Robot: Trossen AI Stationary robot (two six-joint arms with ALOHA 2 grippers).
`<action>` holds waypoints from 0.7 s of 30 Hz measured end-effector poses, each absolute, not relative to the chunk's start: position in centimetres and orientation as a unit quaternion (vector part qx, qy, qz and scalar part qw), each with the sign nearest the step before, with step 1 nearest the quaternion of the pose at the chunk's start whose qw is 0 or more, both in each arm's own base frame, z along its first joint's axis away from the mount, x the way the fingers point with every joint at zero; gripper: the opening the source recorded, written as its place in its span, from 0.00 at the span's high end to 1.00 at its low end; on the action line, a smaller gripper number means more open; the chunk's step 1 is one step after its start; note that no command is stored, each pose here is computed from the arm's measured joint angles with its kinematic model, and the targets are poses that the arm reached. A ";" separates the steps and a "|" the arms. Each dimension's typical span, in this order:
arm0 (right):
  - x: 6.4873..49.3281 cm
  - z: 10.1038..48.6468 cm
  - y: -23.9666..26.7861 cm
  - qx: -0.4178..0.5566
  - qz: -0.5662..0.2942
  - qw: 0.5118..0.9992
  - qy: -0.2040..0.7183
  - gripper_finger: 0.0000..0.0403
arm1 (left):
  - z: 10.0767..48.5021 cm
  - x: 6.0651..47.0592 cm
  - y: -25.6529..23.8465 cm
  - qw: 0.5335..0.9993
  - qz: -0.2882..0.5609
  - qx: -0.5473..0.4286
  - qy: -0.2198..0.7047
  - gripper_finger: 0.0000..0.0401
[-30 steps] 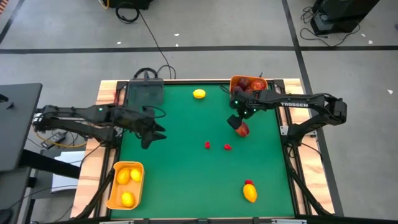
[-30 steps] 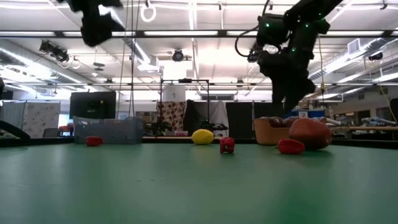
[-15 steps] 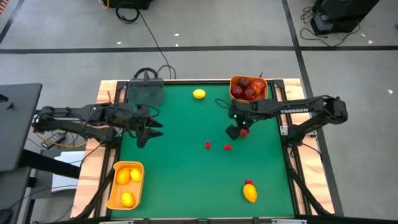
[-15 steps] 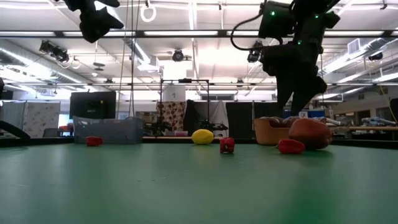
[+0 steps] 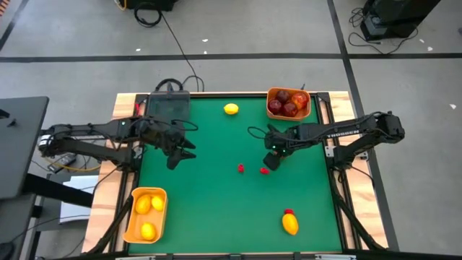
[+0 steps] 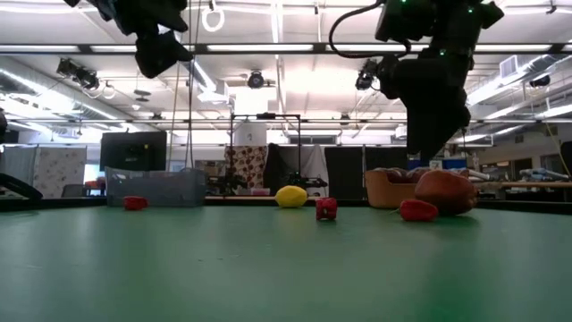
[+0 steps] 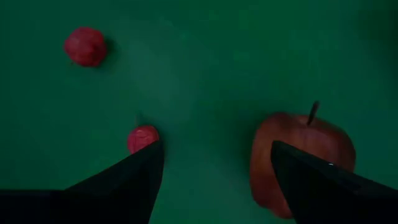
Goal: Sort produce into baskets
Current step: Put the apple into the orange bin
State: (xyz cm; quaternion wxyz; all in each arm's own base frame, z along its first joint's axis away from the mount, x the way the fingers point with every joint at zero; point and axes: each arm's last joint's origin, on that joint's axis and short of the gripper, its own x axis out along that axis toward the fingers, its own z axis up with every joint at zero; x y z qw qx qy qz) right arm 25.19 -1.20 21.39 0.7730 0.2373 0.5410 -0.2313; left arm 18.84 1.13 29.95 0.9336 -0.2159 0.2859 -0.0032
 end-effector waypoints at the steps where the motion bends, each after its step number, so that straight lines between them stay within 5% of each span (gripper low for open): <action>1: 25.2 21.4 -1.2 0.231 -0.226 0.776 0.542 0.24 | 29.8 19.0 1.1 0.931 -0.012 -0.219 0.291 0.47; 11: 23.9 21.2 -3.3 0.195 -0.308 0.741 0.564 0.15 | 28.2 20.8 1.1 0.908 -0.024 -0.248 0.337 0.47; 21: 22.4 18.1 -4.8 0.273 -0.307 0.707 0.576 0.03 | 27.9 21.1 1.2 0.904 -0.006 -0.259 0.341 0.47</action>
